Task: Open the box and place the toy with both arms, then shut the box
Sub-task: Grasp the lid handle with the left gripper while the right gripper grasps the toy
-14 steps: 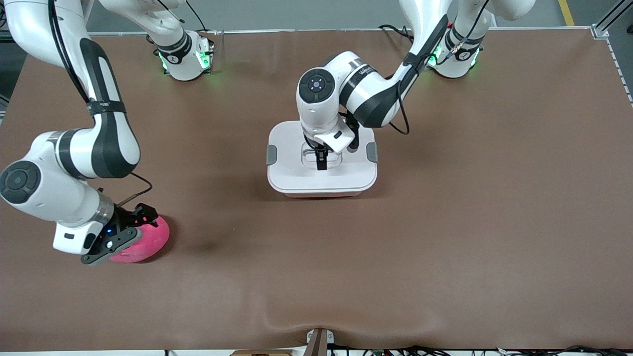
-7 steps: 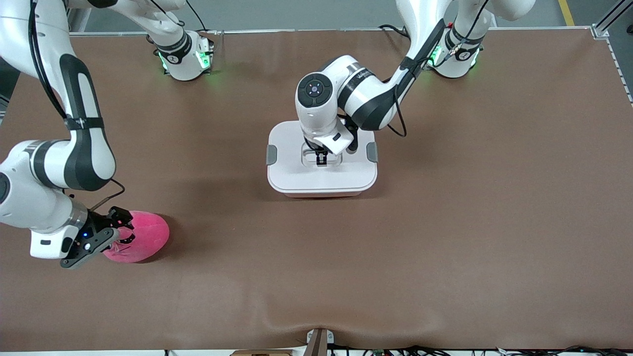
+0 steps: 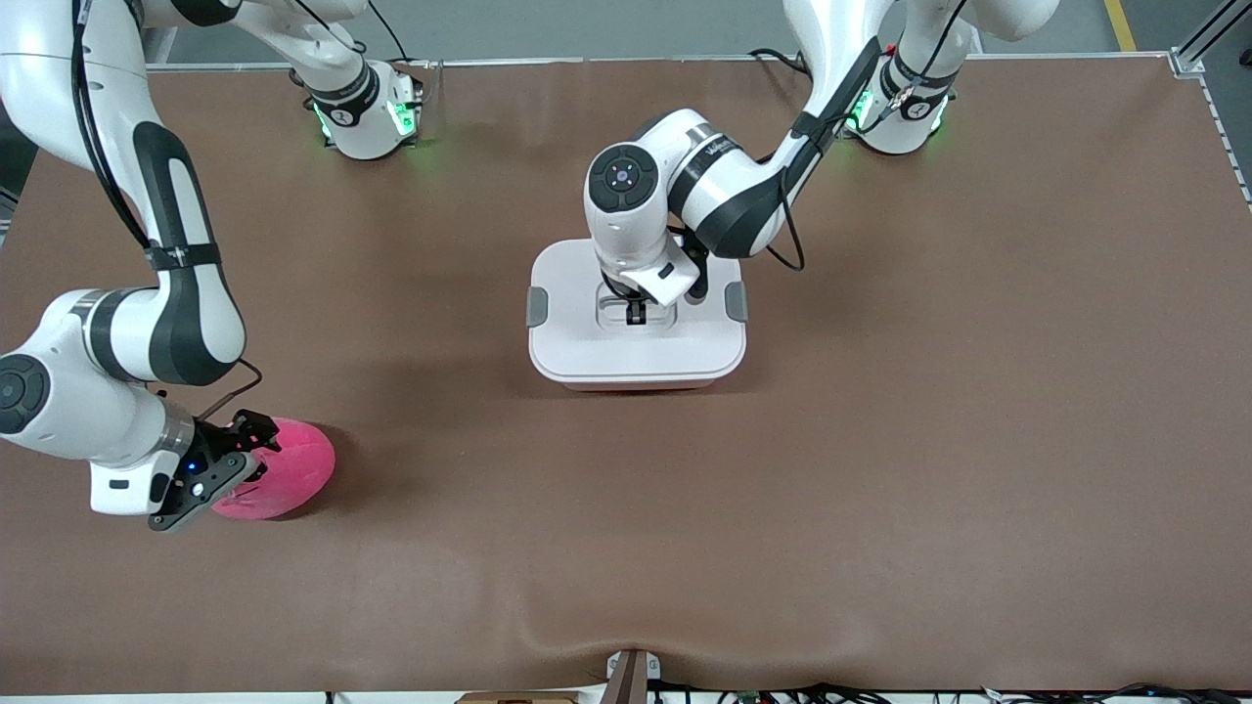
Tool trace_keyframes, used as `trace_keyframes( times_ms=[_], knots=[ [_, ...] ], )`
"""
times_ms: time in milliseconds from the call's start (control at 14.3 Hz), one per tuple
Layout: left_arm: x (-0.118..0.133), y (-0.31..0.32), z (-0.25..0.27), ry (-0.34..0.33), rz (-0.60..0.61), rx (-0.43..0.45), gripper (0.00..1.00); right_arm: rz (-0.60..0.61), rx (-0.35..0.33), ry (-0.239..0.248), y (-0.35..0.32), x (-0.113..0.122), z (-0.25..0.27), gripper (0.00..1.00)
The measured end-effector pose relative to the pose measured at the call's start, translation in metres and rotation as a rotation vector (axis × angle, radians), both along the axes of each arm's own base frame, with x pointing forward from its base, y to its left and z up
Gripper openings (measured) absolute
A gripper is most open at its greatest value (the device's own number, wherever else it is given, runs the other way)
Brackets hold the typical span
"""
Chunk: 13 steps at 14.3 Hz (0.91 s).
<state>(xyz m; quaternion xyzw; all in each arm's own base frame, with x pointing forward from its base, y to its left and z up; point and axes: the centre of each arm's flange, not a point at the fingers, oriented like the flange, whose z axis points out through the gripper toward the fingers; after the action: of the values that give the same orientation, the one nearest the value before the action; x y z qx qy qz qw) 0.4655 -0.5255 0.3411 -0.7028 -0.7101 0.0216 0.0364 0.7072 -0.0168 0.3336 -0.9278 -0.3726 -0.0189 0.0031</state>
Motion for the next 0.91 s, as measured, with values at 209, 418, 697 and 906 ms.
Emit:
trace_keyframes(
  times_ms=[209,418,697,906],
  knots=[
    [0.000,0.000,0.000,0.000,0.000,0.000,0.07,0.025,0.000,0.019,0.000,-0.002,-0.002,1.00],
    [0.000,0.000,0.001,-0.001,0.000,-0.001,0.07,0.032,0.002,0.041,0.000,-0.004,-0.004,1.00],
    [0.001,-0.001,0.006,-0.007,0.000,-0.007,0.07,0.031,0.003,0.078,-0.002,-0.008,-0.014,1.00],
    [0.001,0.000,0.015,-0.015,0.000,-0.015,0.07,0.039,0.001,0.089,-0.003,-0.008,-0.021,1.00]
  ],
)
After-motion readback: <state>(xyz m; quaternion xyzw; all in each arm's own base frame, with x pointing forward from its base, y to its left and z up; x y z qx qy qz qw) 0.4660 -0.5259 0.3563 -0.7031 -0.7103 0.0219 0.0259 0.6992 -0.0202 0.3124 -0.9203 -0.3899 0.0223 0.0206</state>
